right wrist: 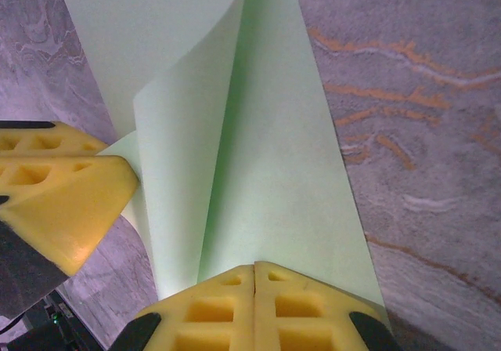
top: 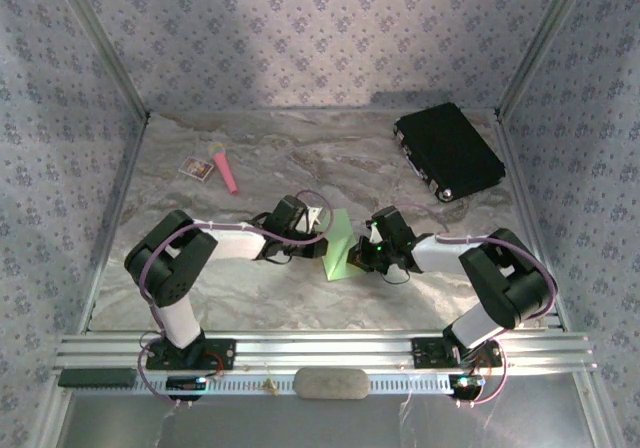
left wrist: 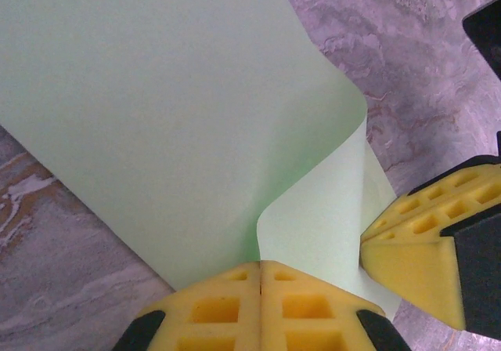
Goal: Fold a paper plane with a square sheet of paper (pick it up from the middle)
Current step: Fold the triangle a second time at the center of the table.
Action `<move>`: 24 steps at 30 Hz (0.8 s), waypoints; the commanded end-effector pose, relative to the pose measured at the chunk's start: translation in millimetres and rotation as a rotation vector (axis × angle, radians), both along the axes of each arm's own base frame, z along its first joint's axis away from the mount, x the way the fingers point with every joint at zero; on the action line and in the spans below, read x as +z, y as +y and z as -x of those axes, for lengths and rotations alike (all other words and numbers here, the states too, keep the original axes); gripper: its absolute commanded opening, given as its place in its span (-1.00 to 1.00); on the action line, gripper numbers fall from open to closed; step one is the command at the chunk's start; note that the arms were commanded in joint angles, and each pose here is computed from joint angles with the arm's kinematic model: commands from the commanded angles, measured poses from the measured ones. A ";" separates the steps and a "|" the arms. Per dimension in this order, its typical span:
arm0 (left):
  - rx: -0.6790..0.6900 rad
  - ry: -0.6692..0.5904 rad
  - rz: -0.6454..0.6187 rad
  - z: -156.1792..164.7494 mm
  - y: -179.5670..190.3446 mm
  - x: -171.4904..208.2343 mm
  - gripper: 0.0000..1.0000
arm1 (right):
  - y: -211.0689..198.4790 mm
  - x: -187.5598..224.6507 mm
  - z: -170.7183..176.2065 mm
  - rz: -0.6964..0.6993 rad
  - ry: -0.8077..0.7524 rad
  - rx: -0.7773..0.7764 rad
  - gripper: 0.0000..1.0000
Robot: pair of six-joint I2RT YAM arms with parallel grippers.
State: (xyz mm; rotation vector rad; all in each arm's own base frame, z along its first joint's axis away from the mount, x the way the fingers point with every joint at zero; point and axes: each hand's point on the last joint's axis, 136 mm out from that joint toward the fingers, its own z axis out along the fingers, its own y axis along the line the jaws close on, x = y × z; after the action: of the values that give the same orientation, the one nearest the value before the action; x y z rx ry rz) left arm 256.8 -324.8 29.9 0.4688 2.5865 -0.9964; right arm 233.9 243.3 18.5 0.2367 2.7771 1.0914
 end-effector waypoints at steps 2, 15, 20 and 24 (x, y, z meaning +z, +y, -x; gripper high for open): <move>-0.035 -0.041 0.025 -6.4 -11.7 12.6 -1.00 | -11.0 -18.0 11.5 0.075 0.051 0.001 -1.00; -0.035 -0.022 -0.012 -4.1 -6.2 0.2 -1.00 | -12.3 -17.3 11.5 0.078 0.049 -0.001 -1.00; -0.035 -0.013 -0.020 -2.7 -4.7 -4.9 -1.00 | -12.4 -17.4 11.8 0.078 0.049 0.000 -1.00; -0.031 -0.003 -0.031 -1.8 -2.7 -11.2 -1.00 | -11.8 -16.5 11.2 0.075 0.047 0.000 -1.00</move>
State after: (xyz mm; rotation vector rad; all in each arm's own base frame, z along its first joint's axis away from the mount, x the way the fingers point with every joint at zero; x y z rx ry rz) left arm 257.6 -326.0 22.7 0.4988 2.5965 -0.9811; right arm 233.8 243.2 18.4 0.2369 2.7774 1.0912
